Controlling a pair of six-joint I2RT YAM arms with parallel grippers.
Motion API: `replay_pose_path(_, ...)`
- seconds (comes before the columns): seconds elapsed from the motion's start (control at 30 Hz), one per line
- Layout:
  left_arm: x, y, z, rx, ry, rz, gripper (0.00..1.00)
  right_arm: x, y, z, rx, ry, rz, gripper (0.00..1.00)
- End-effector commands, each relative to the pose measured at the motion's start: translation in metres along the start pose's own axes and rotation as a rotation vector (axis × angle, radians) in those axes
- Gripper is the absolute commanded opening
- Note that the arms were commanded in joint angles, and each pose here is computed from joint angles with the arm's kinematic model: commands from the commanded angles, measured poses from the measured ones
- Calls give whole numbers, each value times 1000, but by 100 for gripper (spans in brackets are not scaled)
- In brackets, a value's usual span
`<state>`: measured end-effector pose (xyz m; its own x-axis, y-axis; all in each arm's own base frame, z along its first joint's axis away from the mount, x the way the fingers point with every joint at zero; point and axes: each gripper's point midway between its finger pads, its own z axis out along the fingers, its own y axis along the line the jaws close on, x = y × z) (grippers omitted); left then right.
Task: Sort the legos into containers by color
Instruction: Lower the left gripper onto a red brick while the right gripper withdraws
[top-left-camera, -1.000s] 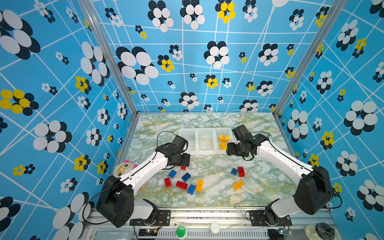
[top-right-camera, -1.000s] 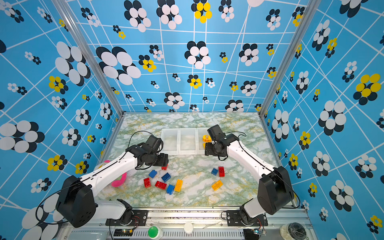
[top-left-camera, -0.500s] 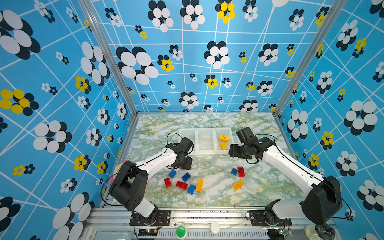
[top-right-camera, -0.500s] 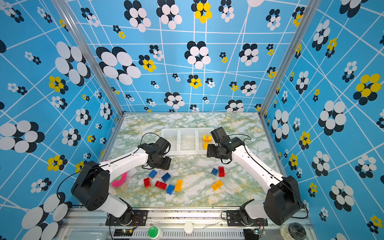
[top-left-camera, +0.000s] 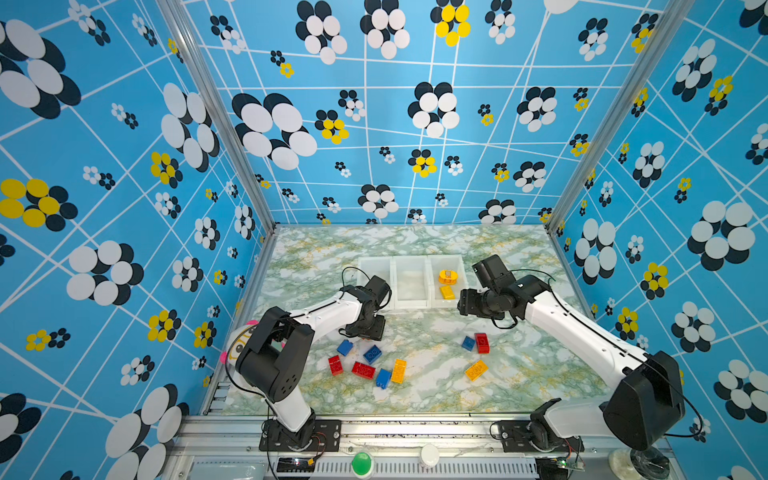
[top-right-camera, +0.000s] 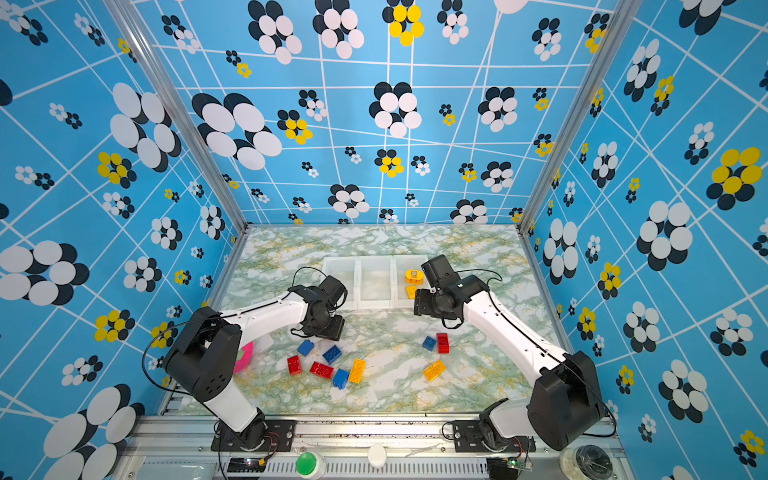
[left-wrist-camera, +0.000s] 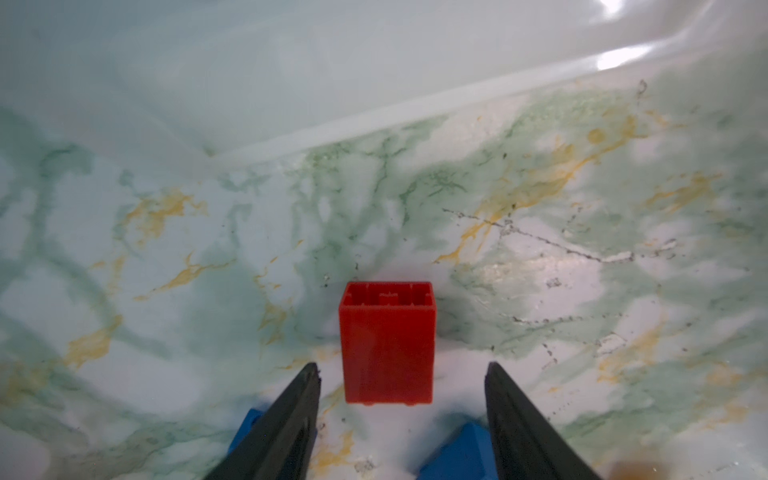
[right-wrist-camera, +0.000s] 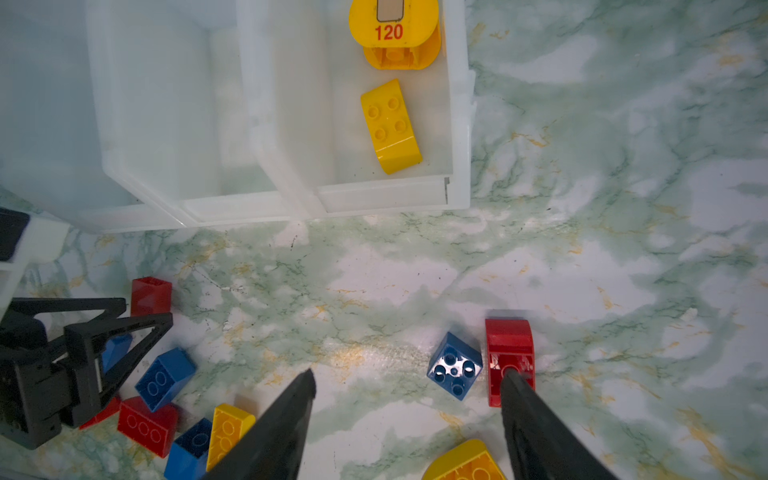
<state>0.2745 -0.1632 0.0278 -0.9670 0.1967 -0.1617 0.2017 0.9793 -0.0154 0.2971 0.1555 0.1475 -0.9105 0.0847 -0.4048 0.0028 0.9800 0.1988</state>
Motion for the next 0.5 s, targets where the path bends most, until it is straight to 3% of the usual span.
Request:
replay_pose_path(0.0,-9,-3,1,-14,-14,17,62,5,1,-5,-12,2,9,73)
replay_pose_path(0.27,-8,-3,10,-18,1,13,53,7,1,-3,-11,7,12,73)
replay_pose_path(0.47,-8,-2,9,-26,-5,11,38,6,2,-4,-12,2,13,73)
